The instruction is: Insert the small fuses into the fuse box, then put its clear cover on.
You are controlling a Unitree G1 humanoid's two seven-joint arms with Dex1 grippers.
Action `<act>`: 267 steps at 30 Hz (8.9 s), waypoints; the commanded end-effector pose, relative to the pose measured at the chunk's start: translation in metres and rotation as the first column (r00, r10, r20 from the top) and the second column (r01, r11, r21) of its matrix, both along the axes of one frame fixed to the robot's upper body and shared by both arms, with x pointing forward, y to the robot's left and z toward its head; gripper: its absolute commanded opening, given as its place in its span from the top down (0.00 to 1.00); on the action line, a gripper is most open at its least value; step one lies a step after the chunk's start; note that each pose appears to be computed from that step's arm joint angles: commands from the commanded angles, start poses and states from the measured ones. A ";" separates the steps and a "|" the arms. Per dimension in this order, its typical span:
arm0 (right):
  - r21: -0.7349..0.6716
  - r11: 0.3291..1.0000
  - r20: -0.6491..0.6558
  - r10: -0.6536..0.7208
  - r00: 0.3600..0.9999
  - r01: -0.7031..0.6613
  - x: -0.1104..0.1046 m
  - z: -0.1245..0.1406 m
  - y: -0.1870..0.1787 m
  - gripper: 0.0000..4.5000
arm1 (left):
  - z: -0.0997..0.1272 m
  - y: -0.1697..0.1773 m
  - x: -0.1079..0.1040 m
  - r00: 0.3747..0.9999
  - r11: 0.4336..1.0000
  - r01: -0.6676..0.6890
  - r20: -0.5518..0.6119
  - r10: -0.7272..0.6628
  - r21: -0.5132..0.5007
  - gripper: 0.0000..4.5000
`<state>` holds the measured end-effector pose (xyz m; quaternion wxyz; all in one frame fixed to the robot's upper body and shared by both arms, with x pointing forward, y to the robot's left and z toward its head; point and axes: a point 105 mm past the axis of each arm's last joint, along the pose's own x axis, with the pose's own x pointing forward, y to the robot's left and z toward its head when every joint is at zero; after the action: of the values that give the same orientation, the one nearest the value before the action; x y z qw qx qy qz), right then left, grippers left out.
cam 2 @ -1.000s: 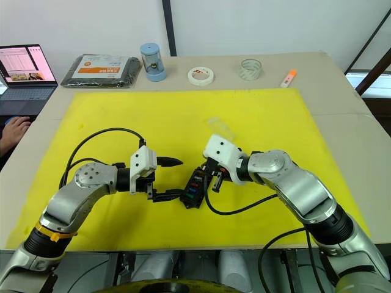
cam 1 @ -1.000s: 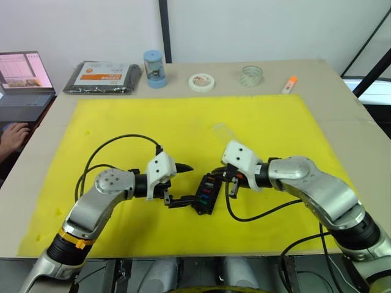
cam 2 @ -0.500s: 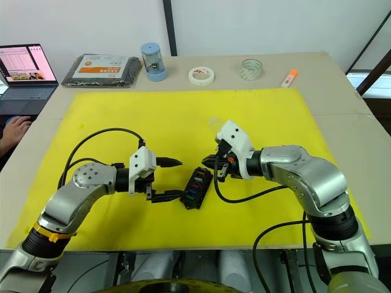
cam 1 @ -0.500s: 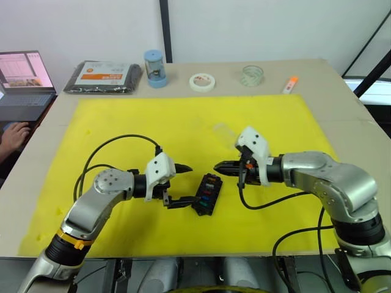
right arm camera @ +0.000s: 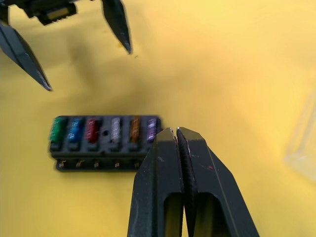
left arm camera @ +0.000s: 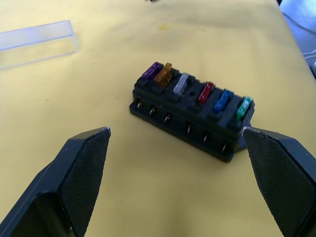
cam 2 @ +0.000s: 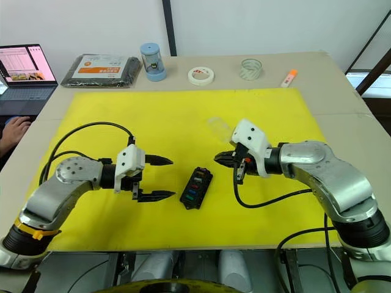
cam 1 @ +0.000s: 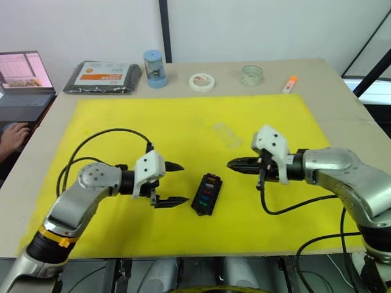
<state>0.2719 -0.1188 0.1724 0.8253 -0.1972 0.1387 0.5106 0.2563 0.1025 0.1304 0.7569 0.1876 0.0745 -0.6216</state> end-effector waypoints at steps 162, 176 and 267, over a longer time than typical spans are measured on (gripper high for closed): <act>0.251 0.877 0.284 -0.471 0.836 0.409 0.045 0.016 -0.064 0.58 | -0.057 -0.072 0.046 0.986 0.980 -0.140 0.072 0.152 -0.141 0.00; 0.258 0.879 0.286 -0.466 0.838 0.401 0.044 0.017 -0.060 0.58 | -0.057 -0.082 0.053 0.992 0.983 -0.111 0.044 0.118 -0.148 0.37; -0.034 0.962 -0.070 0.270 0.960 -0.273 -0.014 -0.077 0.024 0.58 | -0.054 -0.016 0.028 0.970 0.976 0.216 0.116 -0.213 -0.016 0.39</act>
<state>0.2618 -0.0907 0.1066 0.7450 -0.2049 0.1208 0.6232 0.2813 0.0822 0.0728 0.6891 0.2022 0.0048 -0.6958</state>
